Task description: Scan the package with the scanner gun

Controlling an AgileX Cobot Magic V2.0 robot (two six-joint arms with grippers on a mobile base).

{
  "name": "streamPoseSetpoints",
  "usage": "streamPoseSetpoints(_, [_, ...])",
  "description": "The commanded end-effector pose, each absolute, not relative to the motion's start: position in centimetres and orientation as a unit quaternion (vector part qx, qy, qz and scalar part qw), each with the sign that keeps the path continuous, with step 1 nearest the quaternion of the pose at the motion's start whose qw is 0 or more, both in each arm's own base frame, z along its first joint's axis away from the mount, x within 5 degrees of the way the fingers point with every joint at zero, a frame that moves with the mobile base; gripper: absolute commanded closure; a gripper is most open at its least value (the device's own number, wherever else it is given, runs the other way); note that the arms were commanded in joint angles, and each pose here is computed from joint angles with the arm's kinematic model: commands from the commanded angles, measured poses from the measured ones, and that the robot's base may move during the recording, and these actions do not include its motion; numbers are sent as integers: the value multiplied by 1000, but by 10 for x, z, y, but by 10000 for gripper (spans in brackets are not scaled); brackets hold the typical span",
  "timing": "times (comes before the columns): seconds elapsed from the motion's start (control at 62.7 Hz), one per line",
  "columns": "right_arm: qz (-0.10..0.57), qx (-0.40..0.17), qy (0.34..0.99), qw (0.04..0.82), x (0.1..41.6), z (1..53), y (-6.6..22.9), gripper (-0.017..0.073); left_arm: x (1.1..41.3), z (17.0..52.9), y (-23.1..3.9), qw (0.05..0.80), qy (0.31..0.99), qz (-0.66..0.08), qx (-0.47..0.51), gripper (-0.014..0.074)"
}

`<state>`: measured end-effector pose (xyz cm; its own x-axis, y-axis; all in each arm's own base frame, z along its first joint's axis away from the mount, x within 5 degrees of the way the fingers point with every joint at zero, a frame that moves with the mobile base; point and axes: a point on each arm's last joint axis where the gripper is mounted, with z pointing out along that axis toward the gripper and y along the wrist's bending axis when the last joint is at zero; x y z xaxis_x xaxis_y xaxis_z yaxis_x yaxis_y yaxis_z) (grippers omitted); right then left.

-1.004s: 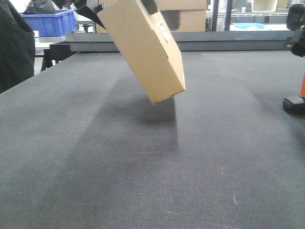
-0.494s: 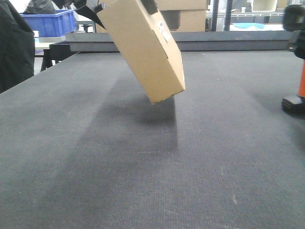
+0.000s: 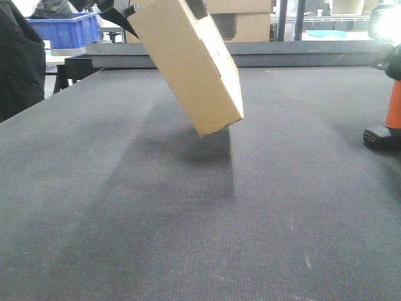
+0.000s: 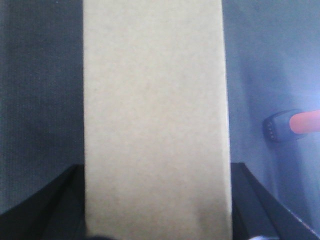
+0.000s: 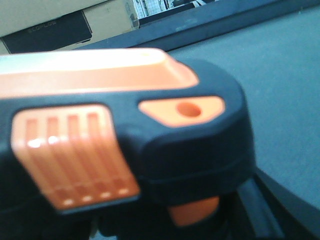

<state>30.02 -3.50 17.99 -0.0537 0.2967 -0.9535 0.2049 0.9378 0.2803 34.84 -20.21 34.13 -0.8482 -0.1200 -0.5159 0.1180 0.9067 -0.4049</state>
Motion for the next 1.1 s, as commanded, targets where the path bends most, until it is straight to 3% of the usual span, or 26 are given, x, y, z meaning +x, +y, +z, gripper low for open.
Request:
streamPoseSetpoints(0.0, [4,134,679,722,299,205,-35,721,346,343,-205,268,936,-229,-7,704])
streamPoseSetpoints(0.319, [-192,83,665,716,286,230,-51,713,343,342,-207,248,938,-244,-14,704])
streamPoseSetpoints(0.717, [-216,46,684,696,287,227,-50,713,344,343,-208,254,935,-247,-15,704])
streamPoseSetpoints(0.845, [-205,57,683,699,287,227,-50,713,344,343,-207,252,936,-246,-15,704])
streamPoseSetpoints(0.957, [-108,139,674,718,287,226,-46,713,344,343,-207,252,936,-245,-15,704])
streamPoseSetpoints(1.084, [-29,187,668,719,291,221,-34,713,344,343,-207,253,936,-244,-14,704])
